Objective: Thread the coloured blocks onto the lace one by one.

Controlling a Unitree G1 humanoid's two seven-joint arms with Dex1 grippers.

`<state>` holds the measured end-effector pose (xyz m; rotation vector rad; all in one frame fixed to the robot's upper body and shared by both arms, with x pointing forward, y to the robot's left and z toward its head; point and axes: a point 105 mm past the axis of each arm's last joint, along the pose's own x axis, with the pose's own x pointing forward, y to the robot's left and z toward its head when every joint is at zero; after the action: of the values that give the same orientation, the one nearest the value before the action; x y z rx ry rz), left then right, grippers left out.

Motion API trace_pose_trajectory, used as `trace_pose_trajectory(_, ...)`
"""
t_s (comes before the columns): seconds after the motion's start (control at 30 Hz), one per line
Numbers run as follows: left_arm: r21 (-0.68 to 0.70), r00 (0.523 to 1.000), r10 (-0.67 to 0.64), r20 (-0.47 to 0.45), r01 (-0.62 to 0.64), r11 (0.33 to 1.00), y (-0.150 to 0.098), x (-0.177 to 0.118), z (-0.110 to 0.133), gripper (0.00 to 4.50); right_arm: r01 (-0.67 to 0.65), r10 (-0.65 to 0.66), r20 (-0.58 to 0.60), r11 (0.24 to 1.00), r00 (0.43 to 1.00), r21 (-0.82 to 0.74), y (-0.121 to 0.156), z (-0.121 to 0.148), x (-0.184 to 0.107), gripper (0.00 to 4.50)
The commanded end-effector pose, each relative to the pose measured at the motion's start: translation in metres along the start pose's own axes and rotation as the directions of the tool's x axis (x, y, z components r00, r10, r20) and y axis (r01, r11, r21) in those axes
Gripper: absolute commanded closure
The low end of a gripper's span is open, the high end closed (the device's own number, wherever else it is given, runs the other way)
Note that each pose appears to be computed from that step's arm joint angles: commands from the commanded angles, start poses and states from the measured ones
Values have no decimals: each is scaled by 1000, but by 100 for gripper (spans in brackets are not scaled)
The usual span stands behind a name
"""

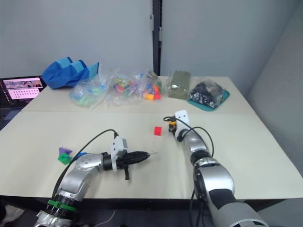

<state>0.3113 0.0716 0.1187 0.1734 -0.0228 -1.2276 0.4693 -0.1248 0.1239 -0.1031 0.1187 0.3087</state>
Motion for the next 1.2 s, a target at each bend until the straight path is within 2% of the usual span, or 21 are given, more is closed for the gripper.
trace_pose_trajectory(0.03,19,999,-22,33,22,1000,-2,5,9,450,1,-3,109,1000,994,14,-12,20,-5,333)
trace_pose_trajectory(0.2,4,998,-55,44,55,998,-8,11,9,450,-10,8,169,1000,986,12,-22,21,-23,333)
trace_pose_trajectory(0.3,-35,992,-87,88,90,995,-8,14,12,450,10,-12,177,1000,984,8,-21,16,-63,333)
trace_pose_trajectory(0.43,-30,989,-126,82,129,991,-5,16,10,450,50,-55,114,998,992,47,-10,3,-116,333)
trace_pose_trajectory(0.53,-28,981,-180,75,183,983,-4,20,9,450,75,-78,35,994,996,78,8,-16,-153,333)
trace_pose_trajectory(0.63,-20,973,-222,69,223,975,-5,25,7,450,129,-126,-38,985,991,111,16,-33,-180,333)
trace_pose_trajectory(0.87,-17,957,-279,76,281,960,-6,37,4,450,210,-192,-126,967,973,143,22,-52,-215,333)
trace_pose_trajectory(1.07,-9,944,-325,59,326,945,-3,39,1,450,264,-247,-115,950,962,167,14,-50,-219,333)
trace_pose_trajectory(1.1,-7,944,-325,57,325,946,-1,39,0,450,268,-252,-112,949,961,168,14,-49,-219,229)
trace_pose_trajectory(1.2,1,946,-320,52,320,947,2,38,-1,450,247,-235,-88,954,968,167,15,-40,-218,138)
